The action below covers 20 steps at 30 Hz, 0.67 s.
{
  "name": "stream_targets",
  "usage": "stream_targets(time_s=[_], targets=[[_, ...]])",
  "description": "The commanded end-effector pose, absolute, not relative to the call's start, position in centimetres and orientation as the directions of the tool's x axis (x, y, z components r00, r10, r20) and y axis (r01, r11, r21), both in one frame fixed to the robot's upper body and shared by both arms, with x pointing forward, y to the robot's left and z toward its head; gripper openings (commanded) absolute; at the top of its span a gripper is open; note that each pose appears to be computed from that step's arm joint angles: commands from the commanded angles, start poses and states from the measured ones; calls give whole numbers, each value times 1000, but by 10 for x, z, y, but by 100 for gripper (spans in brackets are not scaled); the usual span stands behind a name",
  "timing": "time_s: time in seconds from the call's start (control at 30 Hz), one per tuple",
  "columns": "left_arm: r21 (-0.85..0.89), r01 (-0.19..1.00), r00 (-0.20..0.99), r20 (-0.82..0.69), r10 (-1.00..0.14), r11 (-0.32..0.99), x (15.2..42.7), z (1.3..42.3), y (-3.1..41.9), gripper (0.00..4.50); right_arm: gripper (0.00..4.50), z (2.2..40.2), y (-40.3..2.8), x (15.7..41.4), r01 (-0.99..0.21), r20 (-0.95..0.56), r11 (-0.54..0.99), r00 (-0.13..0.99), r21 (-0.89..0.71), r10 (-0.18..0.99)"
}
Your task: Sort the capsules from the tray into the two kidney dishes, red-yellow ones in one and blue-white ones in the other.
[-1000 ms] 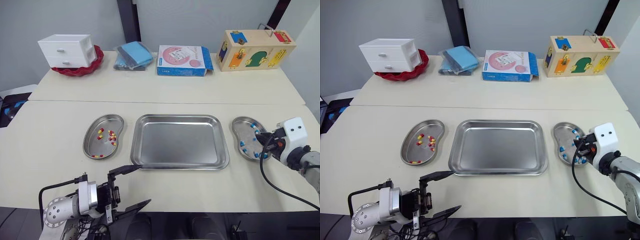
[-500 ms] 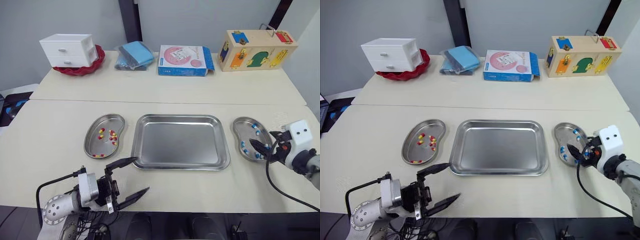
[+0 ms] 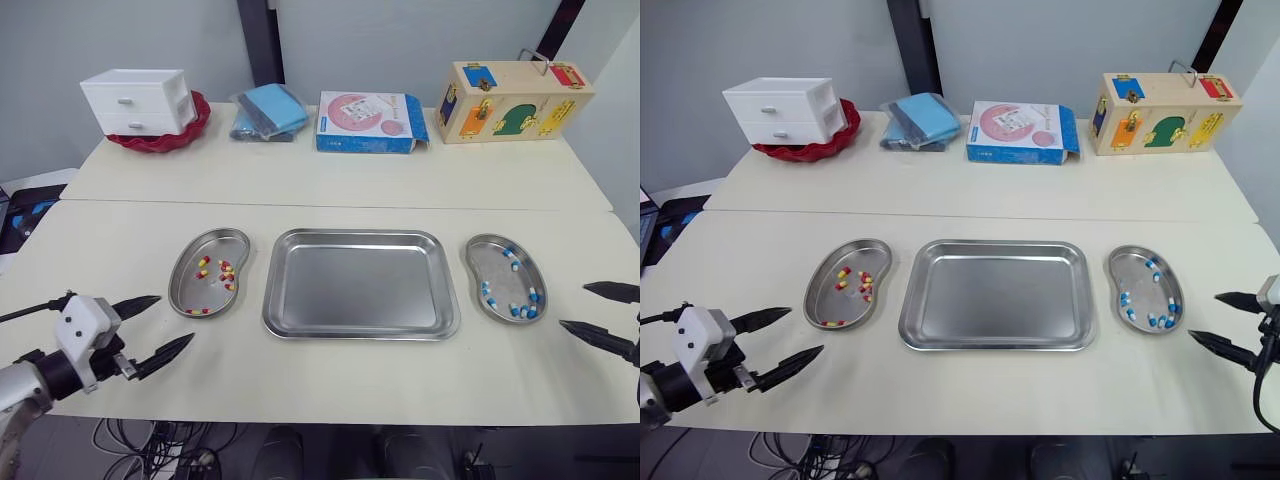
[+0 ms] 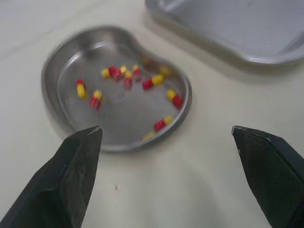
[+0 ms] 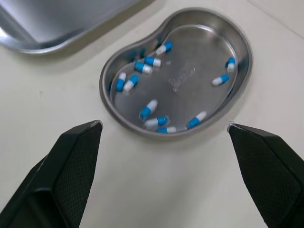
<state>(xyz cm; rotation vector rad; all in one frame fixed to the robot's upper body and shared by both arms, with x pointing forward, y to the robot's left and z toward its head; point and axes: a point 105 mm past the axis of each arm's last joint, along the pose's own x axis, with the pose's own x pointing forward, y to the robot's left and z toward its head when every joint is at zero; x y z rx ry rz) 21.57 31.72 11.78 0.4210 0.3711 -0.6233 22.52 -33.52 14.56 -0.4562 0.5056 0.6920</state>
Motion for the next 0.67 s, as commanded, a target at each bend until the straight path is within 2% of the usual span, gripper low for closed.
stream_targets(time_s=[0.03,0.23,0.53,0.67], targets=[[281,592,757,-514,-402,755,218,136,347,450,447,147,-341,224,-725,-613,644,631,-246,476],[336,525,778,-563,-280,782,232,159,388,450,447,143,-347,224,-728,-656,638,613,-251,442],[341,515,797,-529,-293,786,244,156,385,450,447,144,-348,226,-714,-636,643,638,-276,435],[332,514,792,-537,-290,791,242,153,385,450,447,145,-345,231,-709,-618,644,650,-286,441]])
